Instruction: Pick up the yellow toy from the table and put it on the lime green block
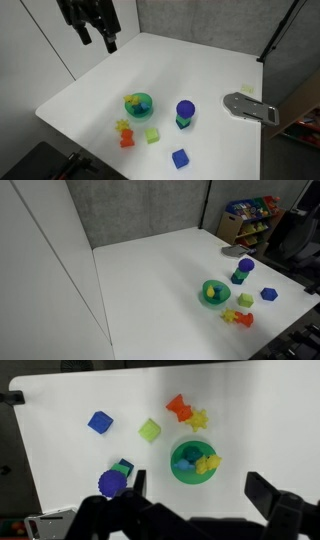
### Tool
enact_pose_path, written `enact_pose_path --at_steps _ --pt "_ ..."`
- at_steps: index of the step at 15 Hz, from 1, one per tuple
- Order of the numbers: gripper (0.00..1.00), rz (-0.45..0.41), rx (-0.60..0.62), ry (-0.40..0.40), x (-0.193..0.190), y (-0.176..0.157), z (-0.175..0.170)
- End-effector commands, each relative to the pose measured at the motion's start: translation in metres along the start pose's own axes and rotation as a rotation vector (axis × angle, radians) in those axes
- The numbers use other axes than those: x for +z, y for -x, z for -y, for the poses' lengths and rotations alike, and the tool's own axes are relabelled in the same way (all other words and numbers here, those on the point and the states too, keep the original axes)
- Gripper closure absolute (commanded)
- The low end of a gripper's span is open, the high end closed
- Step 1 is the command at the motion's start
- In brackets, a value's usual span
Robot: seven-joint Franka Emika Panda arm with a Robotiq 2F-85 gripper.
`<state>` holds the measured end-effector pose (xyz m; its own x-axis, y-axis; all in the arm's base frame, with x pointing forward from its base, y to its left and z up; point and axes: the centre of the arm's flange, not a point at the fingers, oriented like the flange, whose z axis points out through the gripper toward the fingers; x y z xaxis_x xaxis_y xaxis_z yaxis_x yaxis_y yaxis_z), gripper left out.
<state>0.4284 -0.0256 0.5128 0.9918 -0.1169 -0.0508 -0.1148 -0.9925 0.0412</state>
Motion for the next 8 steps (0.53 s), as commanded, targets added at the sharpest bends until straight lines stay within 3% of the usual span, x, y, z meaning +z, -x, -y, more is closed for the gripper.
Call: enact_pose_path --at_steps 1,8 --pt "0.0 -0.019 -0.026 -0.022 0.015 -0.018 0.003" --pt "0.0 -0.009 -0.027 -0.019 0.054 -0.058 0.018"
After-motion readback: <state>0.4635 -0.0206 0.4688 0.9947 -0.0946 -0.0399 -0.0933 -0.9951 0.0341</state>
